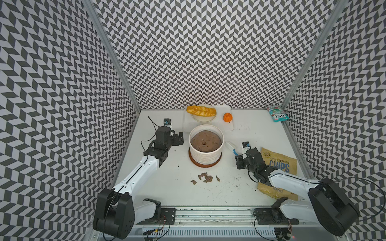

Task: Scrub the dried mud off the ceramic pot
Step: Place the brush at the center of the board.

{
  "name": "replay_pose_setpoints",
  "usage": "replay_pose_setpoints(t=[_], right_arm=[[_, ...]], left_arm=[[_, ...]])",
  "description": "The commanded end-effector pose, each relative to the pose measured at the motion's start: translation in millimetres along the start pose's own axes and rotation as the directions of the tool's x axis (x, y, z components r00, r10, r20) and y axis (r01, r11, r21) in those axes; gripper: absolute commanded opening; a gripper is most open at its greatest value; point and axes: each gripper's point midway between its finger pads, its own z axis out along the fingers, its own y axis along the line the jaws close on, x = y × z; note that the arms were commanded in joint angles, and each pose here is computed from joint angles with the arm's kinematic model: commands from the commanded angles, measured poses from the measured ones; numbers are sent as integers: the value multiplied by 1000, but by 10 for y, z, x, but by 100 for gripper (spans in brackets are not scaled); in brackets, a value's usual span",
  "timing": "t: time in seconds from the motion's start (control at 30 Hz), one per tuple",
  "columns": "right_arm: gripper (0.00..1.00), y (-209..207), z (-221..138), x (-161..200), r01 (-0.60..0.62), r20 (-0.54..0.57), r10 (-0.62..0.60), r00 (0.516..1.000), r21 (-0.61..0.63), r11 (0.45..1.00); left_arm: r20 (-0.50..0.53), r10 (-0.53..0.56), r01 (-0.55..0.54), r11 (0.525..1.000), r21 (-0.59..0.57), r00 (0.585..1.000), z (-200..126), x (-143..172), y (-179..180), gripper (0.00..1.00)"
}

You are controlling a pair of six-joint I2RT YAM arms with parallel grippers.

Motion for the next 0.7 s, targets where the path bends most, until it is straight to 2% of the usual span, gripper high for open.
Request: replay_pose_setpoints(t=[0.0, 0.13, 0.67], right_arm=[[5, 46, 5, -170, -16, 76, 18, 997, -19, 1000], [11, 29, 52, -107, -7, 41, 7, 999, -8, 1000], [27, -3, 73, 100, -46, -1, 46, 999, -22, 999]], left_arm=[[104, -67, 71, 997, -37, 992, 15, -154, 85, 100], [148, -88, 95, 995, -42, 985, -2, -62, 135, 100], [187, -21, 47, 990, -133, 982, -12, -15, 305, 100]])
